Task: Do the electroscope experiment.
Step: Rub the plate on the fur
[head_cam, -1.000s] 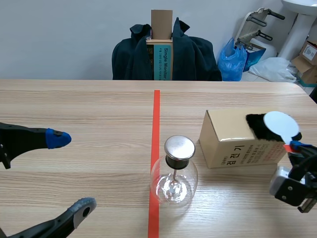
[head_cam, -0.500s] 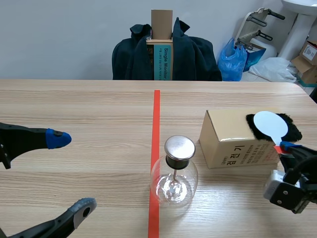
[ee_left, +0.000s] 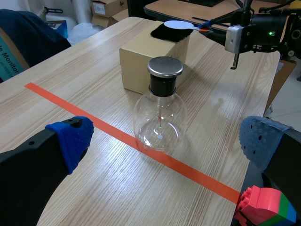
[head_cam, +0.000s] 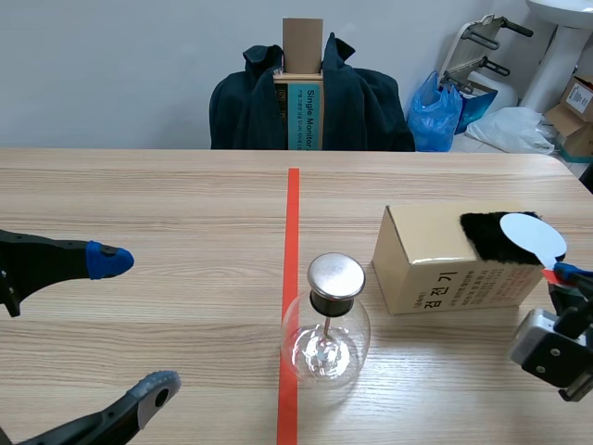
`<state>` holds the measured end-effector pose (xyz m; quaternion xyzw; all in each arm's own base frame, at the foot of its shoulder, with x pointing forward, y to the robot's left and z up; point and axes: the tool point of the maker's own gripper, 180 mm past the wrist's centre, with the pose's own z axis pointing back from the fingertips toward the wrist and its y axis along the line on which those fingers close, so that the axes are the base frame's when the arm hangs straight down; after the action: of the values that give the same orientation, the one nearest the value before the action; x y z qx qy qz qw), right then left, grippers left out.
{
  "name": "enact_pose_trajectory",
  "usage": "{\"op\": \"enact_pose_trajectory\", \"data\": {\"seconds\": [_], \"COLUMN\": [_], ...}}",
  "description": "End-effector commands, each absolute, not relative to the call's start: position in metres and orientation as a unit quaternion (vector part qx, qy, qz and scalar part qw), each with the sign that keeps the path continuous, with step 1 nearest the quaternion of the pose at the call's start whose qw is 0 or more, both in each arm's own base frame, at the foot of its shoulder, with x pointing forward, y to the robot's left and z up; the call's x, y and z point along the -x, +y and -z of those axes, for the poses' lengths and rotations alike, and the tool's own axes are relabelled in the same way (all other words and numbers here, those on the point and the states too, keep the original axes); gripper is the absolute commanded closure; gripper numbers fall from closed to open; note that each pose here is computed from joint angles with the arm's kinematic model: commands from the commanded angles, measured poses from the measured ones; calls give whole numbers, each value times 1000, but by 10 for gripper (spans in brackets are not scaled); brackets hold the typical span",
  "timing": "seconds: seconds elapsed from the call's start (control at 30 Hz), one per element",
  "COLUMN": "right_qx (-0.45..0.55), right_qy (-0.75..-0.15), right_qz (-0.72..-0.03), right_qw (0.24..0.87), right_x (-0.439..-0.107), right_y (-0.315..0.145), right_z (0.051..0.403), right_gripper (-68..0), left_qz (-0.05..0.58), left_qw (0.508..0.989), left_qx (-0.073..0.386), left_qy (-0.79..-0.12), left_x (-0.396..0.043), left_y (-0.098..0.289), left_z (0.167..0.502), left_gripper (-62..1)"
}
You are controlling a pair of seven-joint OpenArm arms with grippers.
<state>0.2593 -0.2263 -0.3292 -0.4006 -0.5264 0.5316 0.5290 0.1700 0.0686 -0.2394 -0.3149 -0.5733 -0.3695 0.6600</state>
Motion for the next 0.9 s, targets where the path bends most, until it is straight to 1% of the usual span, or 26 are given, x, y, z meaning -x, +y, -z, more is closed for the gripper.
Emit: {"op": "enact_pose_trajectory", "data": {"seconds": [0.0,0.2,0.57,0.7,0.87], "right_qx": [434,478,540,556,566], "right_qy": [-540,-571,-637,-651,-664], "right_qz": [-517,-479,-374,-339,-308], "right_qw": [503,464,403,390,380], "right_x": [-267,-269,-266,-262,-255], "right_y": [-233,-236,-239,-240,-239], "right_z": [300,243,137,108,82], "right_gripper": [-8,-8,-8,-8,-8], "left_qz": [362,364,364,364,374], "left_qw": [653,653,654,654,664], "left_qx": [319,318,318,318,309], "left_qy": [-583,-583,-582,-582,-569], "left_x": [-172,-172,-172,-172,-171], "left_y": [67,67,67,67,68], "left_z": [233,234,234,234,242], "left_gripper": [-623,-623,-623,-623,-623]}}
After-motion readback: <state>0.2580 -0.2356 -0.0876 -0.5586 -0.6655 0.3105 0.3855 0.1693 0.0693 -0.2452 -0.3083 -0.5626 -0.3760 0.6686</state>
